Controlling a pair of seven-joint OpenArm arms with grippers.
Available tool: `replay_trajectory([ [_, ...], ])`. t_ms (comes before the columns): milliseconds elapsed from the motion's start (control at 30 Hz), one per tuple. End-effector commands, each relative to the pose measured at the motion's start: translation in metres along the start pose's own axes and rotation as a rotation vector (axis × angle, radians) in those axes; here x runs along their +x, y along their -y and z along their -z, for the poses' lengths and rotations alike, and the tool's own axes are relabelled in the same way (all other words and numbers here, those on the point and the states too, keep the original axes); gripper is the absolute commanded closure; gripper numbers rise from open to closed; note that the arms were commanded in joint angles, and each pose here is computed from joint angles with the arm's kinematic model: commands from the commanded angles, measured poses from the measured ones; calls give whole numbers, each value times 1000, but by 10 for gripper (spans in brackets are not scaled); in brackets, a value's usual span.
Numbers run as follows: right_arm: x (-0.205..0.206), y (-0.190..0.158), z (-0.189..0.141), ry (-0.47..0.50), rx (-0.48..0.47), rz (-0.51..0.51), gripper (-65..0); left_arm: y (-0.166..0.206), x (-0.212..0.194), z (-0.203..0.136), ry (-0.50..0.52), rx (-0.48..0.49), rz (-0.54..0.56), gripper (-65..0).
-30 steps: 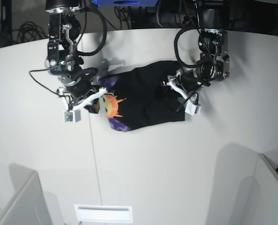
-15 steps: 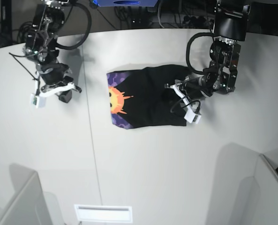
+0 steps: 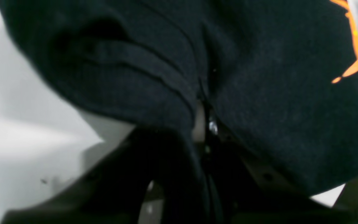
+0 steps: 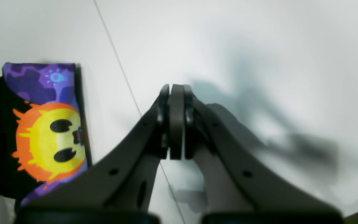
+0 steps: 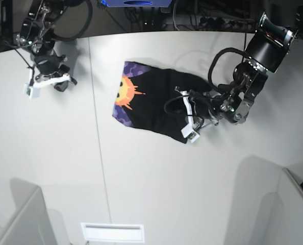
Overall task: Fold the T-shirt properly
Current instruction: 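Push and rotate the folded shirt with the left gripper to square it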
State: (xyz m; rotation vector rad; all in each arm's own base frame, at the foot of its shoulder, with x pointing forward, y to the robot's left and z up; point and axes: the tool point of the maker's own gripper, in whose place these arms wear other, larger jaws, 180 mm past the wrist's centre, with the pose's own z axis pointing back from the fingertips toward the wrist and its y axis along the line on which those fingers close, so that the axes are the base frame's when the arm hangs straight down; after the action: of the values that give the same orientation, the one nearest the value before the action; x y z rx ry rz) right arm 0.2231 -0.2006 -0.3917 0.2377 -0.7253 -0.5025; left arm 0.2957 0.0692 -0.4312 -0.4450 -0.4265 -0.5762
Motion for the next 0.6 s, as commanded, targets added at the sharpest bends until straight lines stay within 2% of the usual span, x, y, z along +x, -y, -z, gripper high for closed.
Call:
replay_trajectory([
  [0, 12, -2, -3, 43, 9, -8, 0, -8, -15, -1, -88, 40, 43, 0],
  [233, 7, 3, -5, 31, -7, -7, 0, 6, -2, 6, -142, 19, 208, 0],
  [300, 7, 4, -6, 31, -8, -6, 0, 14, -1, 7, -168, -13, 294, 0],
  [400, 10, 25, -13, 49, -60, 24, 0, 23, 4, 6, -190, -64, 414, 0],
  [467, 11, 35, -17, 57, -87, 36, 0, 22, 10, 5, -198, -57, 477, 0],
  [567, 8, 53, -24, 56, -130, 50, 0, 21, 14, 3, -224, -26, 642, 0],
])
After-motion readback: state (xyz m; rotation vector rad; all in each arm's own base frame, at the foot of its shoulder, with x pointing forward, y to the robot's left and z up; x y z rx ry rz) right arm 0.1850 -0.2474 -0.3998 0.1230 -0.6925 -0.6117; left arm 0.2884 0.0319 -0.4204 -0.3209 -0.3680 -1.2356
